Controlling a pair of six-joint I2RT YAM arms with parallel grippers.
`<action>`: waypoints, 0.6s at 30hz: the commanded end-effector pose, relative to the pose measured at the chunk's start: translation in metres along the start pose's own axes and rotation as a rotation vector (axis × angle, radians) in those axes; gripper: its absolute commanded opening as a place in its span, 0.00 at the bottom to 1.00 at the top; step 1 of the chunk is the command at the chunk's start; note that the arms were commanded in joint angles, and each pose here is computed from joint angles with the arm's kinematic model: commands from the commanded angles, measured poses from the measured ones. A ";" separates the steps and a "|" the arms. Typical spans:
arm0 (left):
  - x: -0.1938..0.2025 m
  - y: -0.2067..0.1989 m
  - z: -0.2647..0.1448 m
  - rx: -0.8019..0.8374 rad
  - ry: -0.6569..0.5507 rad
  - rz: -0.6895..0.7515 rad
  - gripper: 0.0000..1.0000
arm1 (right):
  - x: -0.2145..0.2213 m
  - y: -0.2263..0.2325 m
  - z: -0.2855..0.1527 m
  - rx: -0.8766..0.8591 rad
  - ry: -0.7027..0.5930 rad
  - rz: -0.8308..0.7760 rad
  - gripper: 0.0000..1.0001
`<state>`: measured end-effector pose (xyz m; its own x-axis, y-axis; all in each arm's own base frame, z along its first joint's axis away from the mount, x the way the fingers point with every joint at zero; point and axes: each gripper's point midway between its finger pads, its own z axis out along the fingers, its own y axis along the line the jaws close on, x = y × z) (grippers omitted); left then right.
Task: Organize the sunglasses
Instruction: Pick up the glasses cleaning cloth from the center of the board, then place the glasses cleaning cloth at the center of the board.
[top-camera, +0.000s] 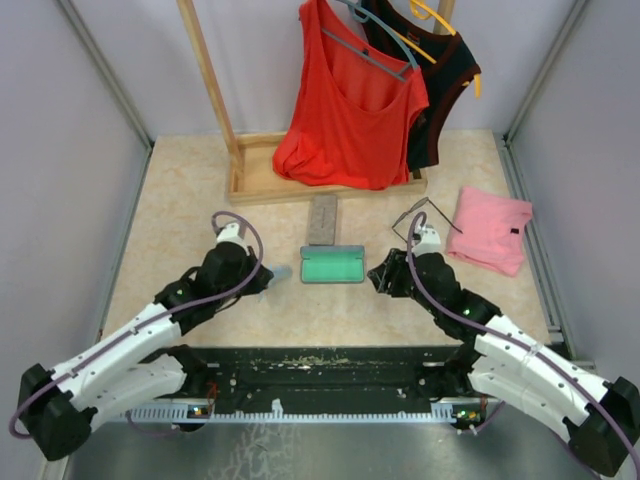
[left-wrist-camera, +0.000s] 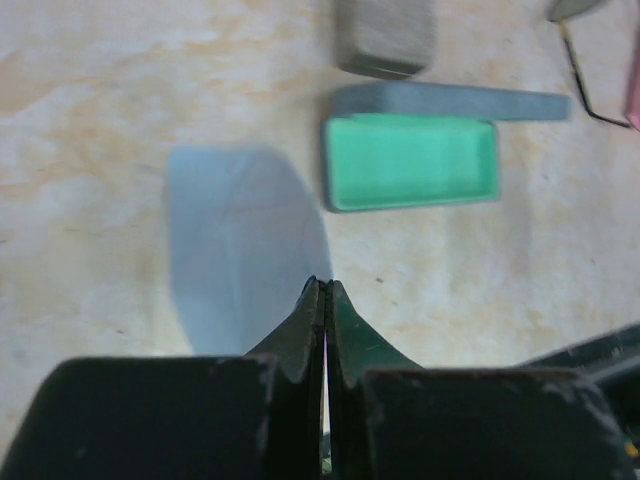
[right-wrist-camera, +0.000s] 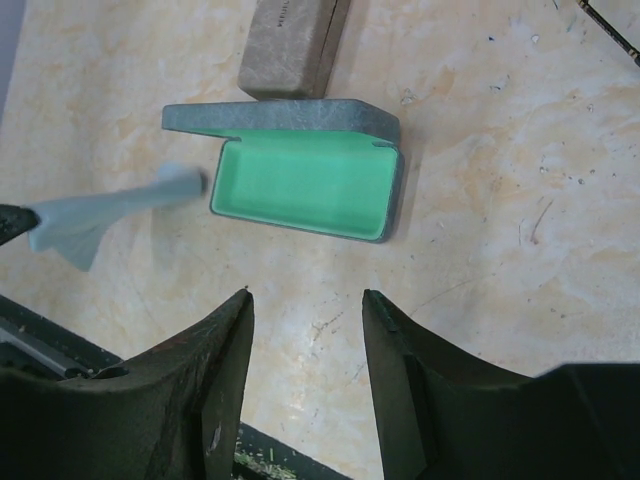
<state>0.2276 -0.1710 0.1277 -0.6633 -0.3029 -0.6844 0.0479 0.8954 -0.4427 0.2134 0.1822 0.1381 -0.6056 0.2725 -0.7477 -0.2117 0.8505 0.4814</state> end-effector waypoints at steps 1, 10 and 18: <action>-0.010 -0.049 -0.029 0.085 -0.037 0.081 0.00 | -0.015 0.005 -0.002 -0.021 -0.067 0.036 0.48; 0.025 -0.148 -0.070 0.346 -0.009 0.207 0.00 | -0.022 0.000 -0.013 0.003 -0.094 0.044 0.48; 0.084 -0.181 -0.059 0.424 0.121 0.113 0.00 | -0.025 -0.012 -0.023 0.049 -0.133 0.079 0.47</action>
<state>0.1225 -0.3202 0.1930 -0.6733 -0.0745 -0.7356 0.4592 0.7376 -0.4950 0.2094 0.1635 0.1578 -0.5429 0.3547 -0.7612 -0.1684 0.8420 0.5125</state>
